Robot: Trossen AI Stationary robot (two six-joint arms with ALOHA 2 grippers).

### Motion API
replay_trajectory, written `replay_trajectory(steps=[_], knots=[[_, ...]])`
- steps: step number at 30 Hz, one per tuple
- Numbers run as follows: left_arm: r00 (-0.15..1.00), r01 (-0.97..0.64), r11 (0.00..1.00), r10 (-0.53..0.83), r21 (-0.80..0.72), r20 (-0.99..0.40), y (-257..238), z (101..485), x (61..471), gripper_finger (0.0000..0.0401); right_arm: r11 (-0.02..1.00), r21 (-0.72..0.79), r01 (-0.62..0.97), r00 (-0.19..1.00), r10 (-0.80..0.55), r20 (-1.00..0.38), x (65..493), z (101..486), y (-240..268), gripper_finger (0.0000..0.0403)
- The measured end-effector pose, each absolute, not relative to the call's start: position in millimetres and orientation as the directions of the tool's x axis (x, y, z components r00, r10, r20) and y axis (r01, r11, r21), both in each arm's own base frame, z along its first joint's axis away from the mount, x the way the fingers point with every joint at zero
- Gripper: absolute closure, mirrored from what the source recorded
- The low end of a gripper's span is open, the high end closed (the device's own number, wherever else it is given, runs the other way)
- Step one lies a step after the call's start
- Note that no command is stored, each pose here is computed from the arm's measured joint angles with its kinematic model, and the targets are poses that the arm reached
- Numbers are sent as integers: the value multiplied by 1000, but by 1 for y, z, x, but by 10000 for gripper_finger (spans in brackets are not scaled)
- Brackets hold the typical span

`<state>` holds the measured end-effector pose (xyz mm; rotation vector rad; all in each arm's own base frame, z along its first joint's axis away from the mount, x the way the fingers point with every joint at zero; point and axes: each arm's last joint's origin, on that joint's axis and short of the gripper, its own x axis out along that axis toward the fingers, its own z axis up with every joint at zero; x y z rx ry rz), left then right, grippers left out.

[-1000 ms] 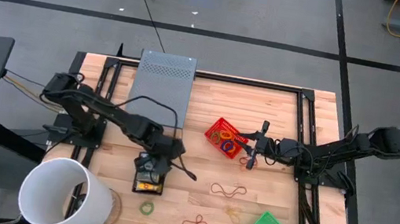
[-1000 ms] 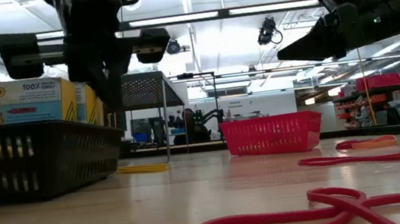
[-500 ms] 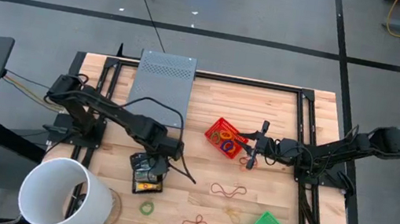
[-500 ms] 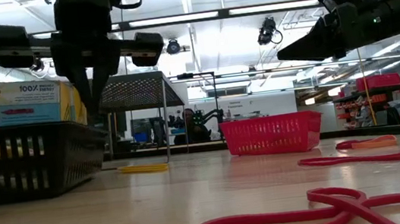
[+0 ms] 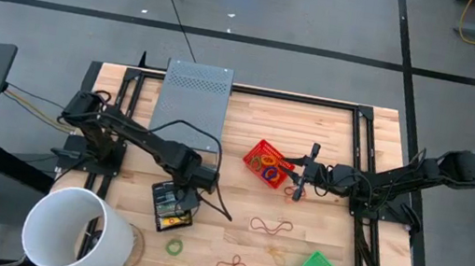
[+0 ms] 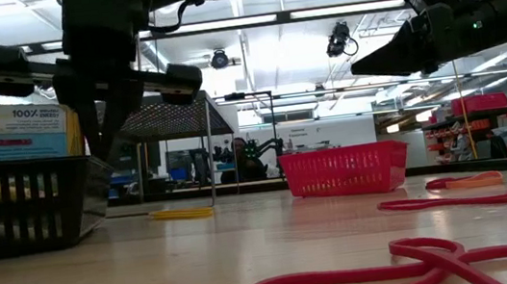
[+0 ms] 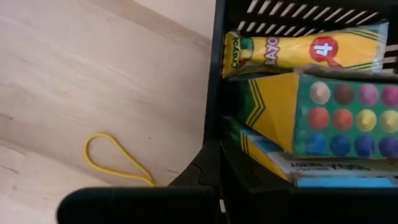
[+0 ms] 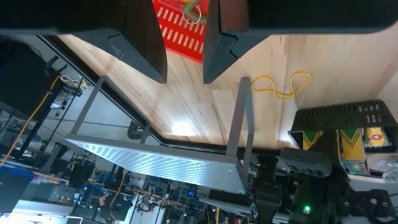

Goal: Pick & Place Office Desk Supplies
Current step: Adjust the crayon boxes in the black basket

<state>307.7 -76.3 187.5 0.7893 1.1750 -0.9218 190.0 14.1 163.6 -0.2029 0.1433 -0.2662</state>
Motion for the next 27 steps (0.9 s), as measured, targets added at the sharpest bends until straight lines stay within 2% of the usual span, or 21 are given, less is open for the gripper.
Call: replay_trajectory(steps=[9, 17, 27], knots=[[144, 910, 413, -227, 39, -963, -78, 187, 311, 400, 943, -220, 248, 954, -277, -113, 190, 164, 14, 293], [212, 905, 414, -244, 96, -946, -80, 188, 318, 400, 943, -220, 248, 954, -277, -113, 190, 164, 14, 293], [170, 909, 410, -209, 72, -963, -78, 187, 313, 400, 944, -217, 250, 955, -277, -106, 190, 164, 14, 293]])
